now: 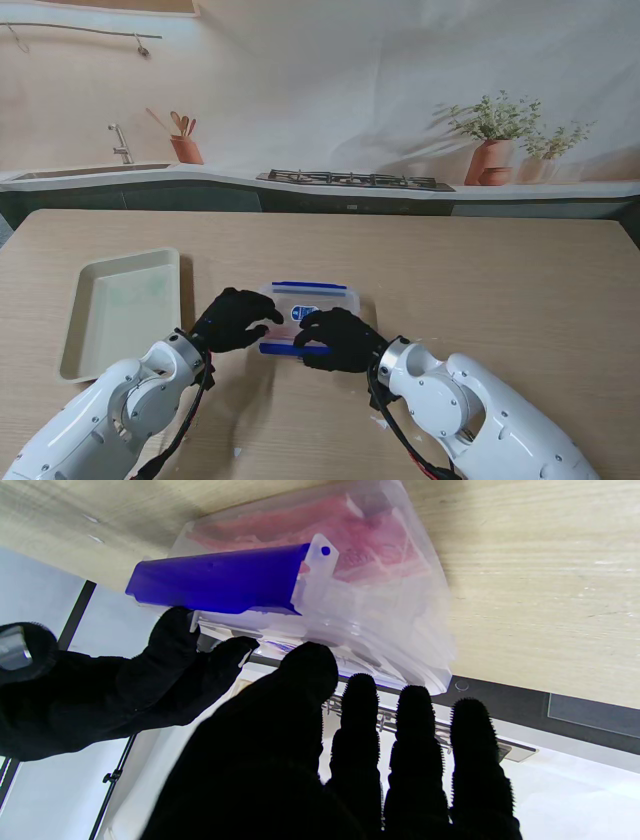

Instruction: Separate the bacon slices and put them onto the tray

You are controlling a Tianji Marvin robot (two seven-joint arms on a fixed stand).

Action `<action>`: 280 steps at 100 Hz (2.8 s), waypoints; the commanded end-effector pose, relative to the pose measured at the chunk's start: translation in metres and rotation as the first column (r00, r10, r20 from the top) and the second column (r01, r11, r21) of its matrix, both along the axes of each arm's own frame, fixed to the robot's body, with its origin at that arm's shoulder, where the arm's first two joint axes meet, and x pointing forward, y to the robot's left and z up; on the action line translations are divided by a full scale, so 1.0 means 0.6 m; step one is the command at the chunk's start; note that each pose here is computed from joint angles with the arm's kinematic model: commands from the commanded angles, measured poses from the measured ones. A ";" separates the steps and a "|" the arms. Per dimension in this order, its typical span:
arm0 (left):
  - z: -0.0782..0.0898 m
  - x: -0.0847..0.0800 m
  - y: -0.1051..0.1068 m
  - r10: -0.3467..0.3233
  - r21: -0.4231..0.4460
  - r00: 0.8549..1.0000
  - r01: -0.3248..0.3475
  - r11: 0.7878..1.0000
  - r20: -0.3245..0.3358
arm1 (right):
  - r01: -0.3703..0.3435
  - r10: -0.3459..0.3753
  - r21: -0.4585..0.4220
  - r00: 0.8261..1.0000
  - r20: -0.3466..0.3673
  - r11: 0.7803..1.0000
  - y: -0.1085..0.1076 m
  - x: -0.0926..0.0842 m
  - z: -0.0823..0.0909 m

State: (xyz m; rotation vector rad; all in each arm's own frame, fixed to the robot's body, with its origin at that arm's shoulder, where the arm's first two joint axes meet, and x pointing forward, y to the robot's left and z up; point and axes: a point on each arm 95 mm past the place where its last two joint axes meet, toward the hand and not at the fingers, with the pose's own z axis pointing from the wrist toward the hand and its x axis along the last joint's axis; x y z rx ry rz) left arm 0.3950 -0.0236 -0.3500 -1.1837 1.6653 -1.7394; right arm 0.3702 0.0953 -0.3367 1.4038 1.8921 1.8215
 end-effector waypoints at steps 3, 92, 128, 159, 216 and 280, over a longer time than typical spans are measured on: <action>-0.025 -0.009 0.004 0.005 0.026 0.999 -0.004 1.000 -0.053 | -0.013 0.012 -0.015 0.999 -0.048 1.000 0.005 -0.011 -0.015; -0.029 -0.009 0.001 0.007 0.036 0.998 -0.004 0.999 -0.070 | -0.046 0.041 -0.042 0.992 -0.121 0.998 0.008 -0.015 -0.015; -0.029 -0.009 0.000 0.005 0.035 0.997 -0.003 0.999 -0.073 | -0.040 0.041 0.006 0.997 -0.064 0.999 0.001 -0.014 0.002; -0.029 -0.010 0.000 0.003 0.039 0.997 0.000 0.999 -0.072 | -0.031 0.029 0.060 0.999 0.046 0.998 -0.014 -0.001 0.039; -0.029 -0.009 -0.001 0.001 0.037 0.997 0.002 0.999 -0.074 | 0.126 -0.123 -0.018 0.983 0.137 0.992 -0.023 0.079 0.041; -0.031 -0.010 -0.004 -0.012 0.054 0.997 0.016 0.998 -0.075 | 0.175 -0.160 -0.096 0.977 0.142 0.980 -0.009 0.124 0.021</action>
